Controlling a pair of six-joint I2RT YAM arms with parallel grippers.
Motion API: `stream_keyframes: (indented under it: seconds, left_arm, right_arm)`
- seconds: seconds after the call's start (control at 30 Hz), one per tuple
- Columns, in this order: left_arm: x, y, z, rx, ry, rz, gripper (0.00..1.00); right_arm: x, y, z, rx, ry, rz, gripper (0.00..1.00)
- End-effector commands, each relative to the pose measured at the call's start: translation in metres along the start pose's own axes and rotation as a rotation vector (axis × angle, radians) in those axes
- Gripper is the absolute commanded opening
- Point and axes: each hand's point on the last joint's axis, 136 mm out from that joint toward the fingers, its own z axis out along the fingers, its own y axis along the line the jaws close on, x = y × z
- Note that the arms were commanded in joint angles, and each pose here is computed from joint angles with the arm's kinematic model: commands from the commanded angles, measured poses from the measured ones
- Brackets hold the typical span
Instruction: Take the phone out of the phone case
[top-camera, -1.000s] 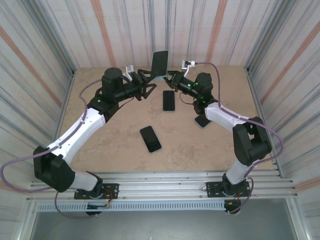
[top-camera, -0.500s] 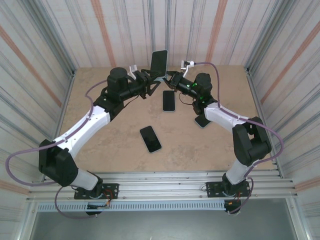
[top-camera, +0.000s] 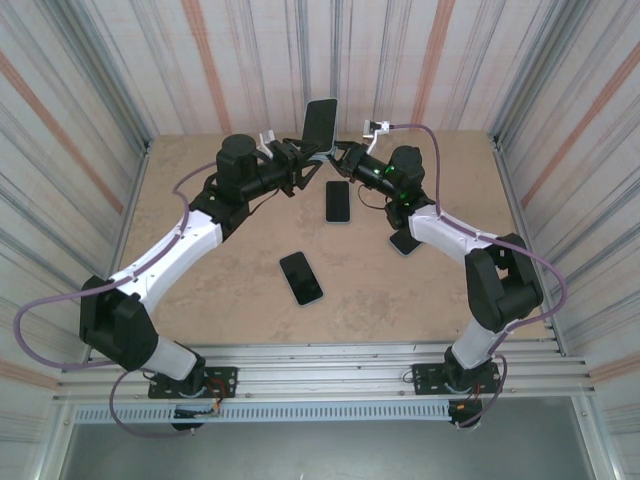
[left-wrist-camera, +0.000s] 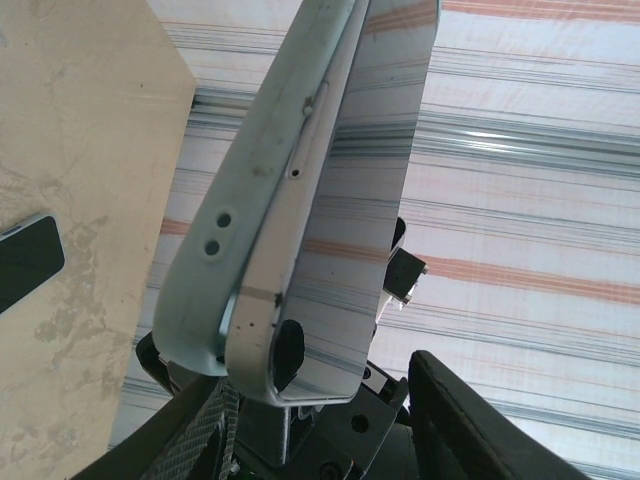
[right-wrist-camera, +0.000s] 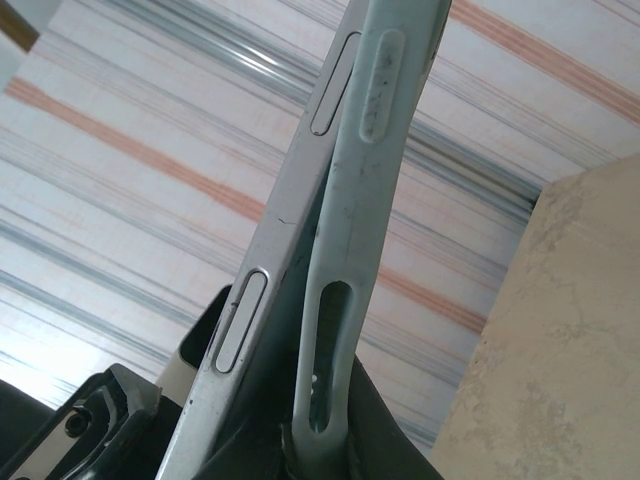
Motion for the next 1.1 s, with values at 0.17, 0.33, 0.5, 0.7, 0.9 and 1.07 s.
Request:
stream_keyframes:
  seconds: [0.17, 0.33, 0.5, 0.7, 0.9, 1.07]
  left_arm:
    - [0.006, -0.020, -0.021, 0.044, -0.023, 0.025, 0.49]
    - [0.008, -0.022, -0.021, 0.056, -0.015, 0.021, 0.47]
    - [0.004, -0.022, -0.019, 0.060, -0.024, 0.021, 0.45]
    - [0.001, -0.014, -0.012, 0.047, -0.024, 0.014, 0.45]
    - [-0.002, -0.010, -0.008, 0.042, -0.022, 0.012, 0.47]
    - [-0.009, -0.005, -0.010, 0.031, -0.047, 0.012, 0.46]
  right_arm:
    - [-0.010, 0.030, 0.002, -0.095, -0.026, -0.068, 0.05]
    - [-0.010, 0.032, 0.005, -0.110, -0.023, -0.058, 0.05]
    - [-0.008, 0.033, 0.006, -0.115, -0.019, -0.059, 0.05]
    - [-0.008, 0.039, 0.006, -0.128, -0.020, -0.063, 0.05]
    - [-0.004, 0.041, 0.007, -0.131, -0.018, -0.055, 0.05]
    - [-0.002, 0.044, 0.008, -0.140, -0.010, -0.058, 0.05]
